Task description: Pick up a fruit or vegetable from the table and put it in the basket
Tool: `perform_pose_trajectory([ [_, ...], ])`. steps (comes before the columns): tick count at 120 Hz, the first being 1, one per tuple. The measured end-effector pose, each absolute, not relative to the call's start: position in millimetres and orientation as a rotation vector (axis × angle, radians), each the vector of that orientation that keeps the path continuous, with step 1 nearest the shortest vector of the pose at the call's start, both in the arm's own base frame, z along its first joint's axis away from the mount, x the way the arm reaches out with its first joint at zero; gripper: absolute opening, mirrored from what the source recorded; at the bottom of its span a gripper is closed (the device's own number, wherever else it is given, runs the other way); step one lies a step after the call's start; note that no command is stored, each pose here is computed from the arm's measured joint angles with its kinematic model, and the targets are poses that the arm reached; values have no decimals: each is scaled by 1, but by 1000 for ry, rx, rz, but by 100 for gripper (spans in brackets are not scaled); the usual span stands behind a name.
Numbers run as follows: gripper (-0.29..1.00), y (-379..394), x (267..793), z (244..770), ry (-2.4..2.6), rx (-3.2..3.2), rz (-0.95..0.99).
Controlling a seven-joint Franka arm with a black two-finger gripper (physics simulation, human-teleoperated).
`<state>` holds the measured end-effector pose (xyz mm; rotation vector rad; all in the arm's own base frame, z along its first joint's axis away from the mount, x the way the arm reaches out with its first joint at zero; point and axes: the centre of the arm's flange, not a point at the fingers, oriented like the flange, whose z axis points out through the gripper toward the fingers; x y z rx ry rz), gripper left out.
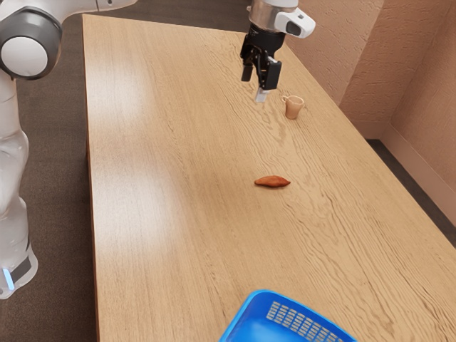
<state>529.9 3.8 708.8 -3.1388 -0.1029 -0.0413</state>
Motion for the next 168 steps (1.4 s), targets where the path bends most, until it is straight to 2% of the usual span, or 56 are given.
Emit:
perform_pose_trajectory([
  [18,70,5,530,708,-114,-3145,-36],
  [24,70,5,522,739,-116,-3145,-127],
  [31,70,5,500,805,-117,-3135,-340],
  [38,70,7,498,818,-126,-3129,-374],
  [49,70,23,530,785,-186,-3121,-268],
  [63,70,110,569,720,-434,-3085,-87],
  [76,70,116,586,690,-445,-3085,-7],
  [105,70,116,628,637,-441,-3113,13],
  [141,70,70,660,544,-303,-3117,9],
  [168,70,44,660,526,-163,-3103,-84],
])
